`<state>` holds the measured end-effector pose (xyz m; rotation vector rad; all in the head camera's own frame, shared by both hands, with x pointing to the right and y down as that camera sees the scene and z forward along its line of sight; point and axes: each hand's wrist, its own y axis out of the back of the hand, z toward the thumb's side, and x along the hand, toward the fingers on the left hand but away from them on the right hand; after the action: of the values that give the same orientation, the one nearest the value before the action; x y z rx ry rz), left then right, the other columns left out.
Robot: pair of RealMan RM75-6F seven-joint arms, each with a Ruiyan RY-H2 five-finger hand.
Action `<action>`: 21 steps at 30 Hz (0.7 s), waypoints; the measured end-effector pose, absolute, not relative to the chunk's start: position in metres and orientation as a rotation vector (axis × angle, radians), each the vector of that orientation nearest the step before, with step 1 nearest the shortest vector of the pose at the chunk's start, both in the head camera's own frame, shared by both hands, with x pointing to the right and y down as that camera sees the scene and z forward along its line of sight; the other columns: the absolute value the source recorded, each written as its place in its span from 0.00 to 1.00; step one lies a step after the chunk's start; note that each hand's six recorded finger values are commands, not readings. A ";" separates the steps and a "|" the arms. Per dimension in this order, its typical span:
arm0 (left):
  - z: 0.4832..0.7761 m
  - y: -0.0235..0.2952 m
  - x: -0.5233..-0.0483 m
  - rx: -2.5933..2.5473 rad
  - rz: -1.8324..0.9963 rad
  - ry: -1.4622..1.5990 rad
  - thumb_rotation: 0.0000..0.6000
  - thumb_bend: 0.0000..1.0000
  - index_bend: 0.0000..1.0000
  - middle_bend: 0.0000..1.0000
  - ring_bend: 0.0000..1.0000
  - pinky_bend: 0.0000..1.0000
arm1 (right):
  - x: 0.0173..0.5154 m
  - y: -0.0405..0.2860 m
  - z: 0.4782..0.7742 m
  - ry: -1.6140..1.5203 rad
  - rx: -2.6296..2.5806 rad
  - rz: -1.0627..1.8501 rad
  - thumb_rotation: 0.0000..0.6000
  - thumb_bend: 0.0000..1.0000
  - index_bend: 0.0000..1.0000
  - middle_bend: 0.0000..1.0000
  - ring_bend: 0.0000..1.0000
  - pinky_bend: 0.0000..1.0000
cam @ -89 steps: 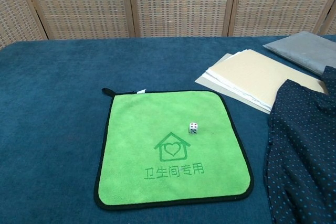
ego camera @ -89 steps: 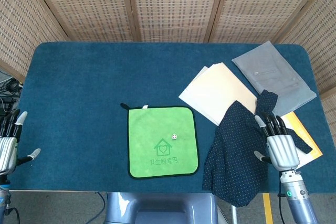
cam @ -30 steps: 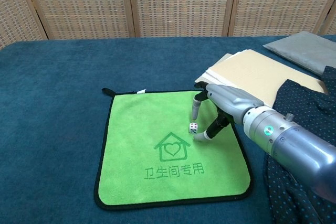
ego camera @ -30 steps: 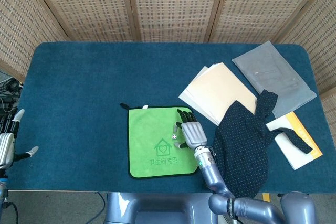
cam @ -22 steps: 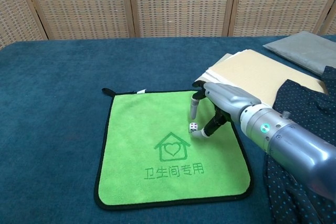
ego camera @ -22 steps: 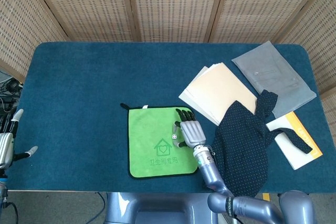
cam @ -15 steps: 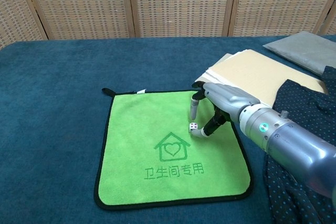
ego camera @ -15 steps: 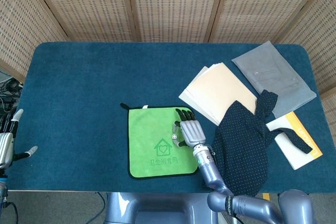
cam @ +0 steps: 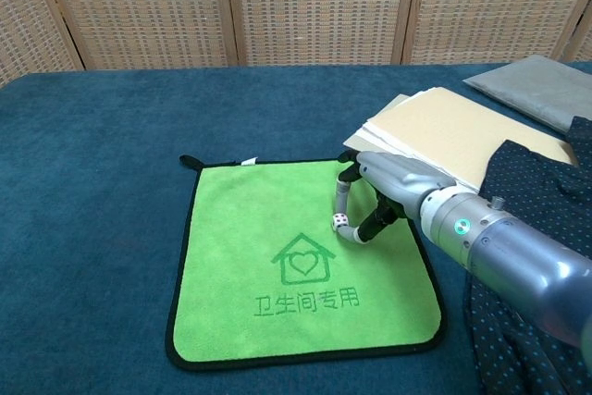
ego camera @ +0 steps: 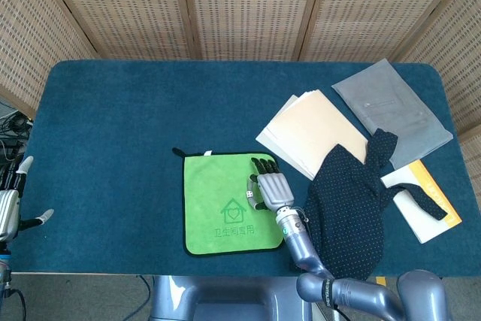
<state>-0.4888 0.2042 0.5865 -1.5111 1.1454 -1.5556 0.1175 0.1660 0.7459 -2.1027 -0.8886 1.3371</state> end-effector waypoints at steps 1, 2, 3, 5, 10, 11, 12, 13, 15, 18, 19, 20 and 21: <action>0.586 0.204 -0.489 -1.511 -1.554 1.145 1.00 0.00 0.00 0.00 0.00 0.00 | 0.117 0.166 0.746 -0.888 -2.104 1.336 1.00 0.54 0.56 0.13 0.00 0.00; 0.586 0.204 -0.488 -1.511 -1.552 1.145 1.00 0.00 0.00 0.00 0.00 0.00 | 0.117 0.166 0.745 -0.889 -2.105 1.335 1.00 0.54 0.56 0.13 0.00 0.00; 0.586 0.204 -0.488 -1.511 -1.551 1.145 1.00 0.00 0.00 0.00 0.00 0.00 | 0.116 0.166 0.745 -0.890 -2.106 1.333 1.00 0.54 0.56 0.13 0.00 0.00; 0.586 0.204 -0.488 -1.511 -1.551 1.145 1.00 0.00 0.00 0.00 0.00 0.00 | 0.116 0.166 0.743 -0.893 -2.105 1.328 1.00 0.54 0.56 0.13 0.00 0.00; 0.585 0.204 -0.489 -1.508 -1.548 1.151 1.00 0.00 0.00 0.00 0.00 0.00 | 0.118 0.159 0.734 -0.913 -2.087 1.306 1.00 0.54 0.56 0.13 0.00 0.00; 0.585 0.204 -0.489 -1.508 -1.548 1.151 1.00 0.00 0.00 0.00 0.00 0.00 | 0.119 0.157 0.732 -0.920 -2.082 1.298 1.00 0.54 0.56 0.13 0.00 0.00; 0.585 0.204 -0.489 -1.508 -1.548 1.151 1.00 0.00 0.00 0.00 0.00 0.00 | 0.119 0.155 0.728 -0.926 -2.077 1.290 1.00 0.54 0.55 0.13 0.00 0.00; 0.585 0.204 -0.489 -1.508 -1.548 1.149 1.00 0.00 0.00 0.00 0.00 0.00 | 0.120 0.151 0.724 -0.936 -2.068 1.277 1.00 0.54 0.55 0.13 0.00 0.00; 0.585 0.204 -0.489 -1.508 -1.547 1.148 1.00 0.00 0.00 0.00 0.00 0.00 | 0.122 0.144 0.715 -0.951 -2.050 1.256 1.00 0.54 0.55 0.12 0.00 0.00; 0.584 0.204 -0.488 -1.507 -1.545 1.145 1.00 0.00 0.00 0.00 0.00 0.00 | 0.126 0.129 0.698 -0.983 -2.011 1.218 1.00 0.54 0.54 0.12 0.00 0.00; 0.584 0.205 -0.487 -1.507 -1.544 1.145 1.00 0.00 0.00 0.00 0.00 0.00 | 0.129 0.122 0.691 -0.997 -1.991 1.206 1.00 0.54 0.53 0.11 0.00 0.00; 0.584 0.205 -0.487 -1.507 -1.544 1.144 1.00 0.00 0.00 0.00 0.00 0.00 | 0.131 0.117 0.686 -1.006 -1.976 1.198 1.00 0.54 0.53 0.11 0.00 0.00; 0.584 0.205 -0.487 -1.507 -1.544 1.144 1.00 0.00 0.00 0.00 0.00 0.00 | 0.133 0.112 0.682 -1.014 -1.962 1.192 1.00 0.53 0.53 0.11 0.00 0.00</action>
<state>-0.4870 0.2047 0.5840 -1.5067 1.1437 -1.5440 0.1326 0.1117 0.6816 -1.9621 -1.0144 1.1917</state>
